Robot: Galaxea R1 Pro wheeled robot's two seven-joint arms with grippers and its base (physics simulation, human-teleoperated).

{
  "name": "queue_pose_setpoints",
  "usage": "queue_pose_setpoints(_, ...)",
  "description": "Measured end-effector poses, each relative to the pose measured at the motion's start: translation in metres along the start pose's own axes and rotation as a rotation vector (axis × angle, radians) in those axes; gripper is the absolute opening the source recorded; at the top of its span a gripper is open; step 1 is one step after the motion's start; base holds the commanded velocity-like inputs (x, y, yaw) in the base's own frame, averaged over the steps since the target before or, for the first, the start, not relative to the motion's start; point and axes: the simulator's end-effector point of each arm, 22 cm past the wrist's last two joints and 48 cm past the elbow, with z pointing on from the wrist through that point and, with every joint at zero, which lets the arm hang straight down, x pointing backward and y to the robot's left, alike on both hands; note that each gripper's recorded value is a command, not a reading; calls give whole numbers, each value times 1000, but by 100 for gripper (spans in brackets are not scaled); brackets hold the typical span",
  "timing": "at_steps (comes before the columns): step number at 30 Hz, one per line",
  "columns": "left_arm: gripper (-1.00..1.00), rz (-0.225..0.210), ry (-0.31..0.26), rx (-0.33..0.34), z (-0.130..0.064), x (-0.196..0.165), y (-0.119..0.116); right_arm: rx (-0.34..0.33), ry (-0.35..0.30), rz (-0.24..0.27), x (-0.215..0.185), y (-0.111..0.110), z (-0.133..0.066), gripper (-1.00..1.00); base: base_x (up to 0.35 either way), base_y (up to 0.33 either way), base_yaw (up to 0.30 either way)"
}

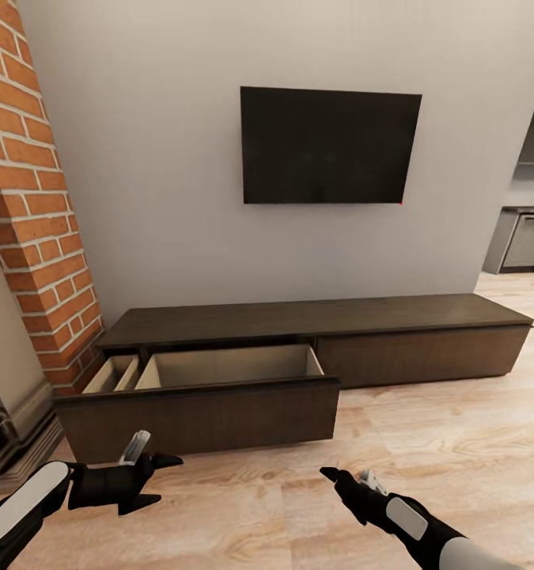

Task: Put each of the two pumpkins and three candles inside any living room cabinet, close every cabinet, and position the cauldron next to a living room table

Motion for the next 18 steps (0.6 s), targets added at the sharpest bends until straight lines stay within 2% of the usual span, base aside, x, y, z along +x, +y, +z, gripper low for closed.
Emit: queue_pose_setpoints(18, 100, 34, -58, 41, -24, -10, -28, -53, -44, -35, -17, 34, -17, 100, 0, 0, 0)
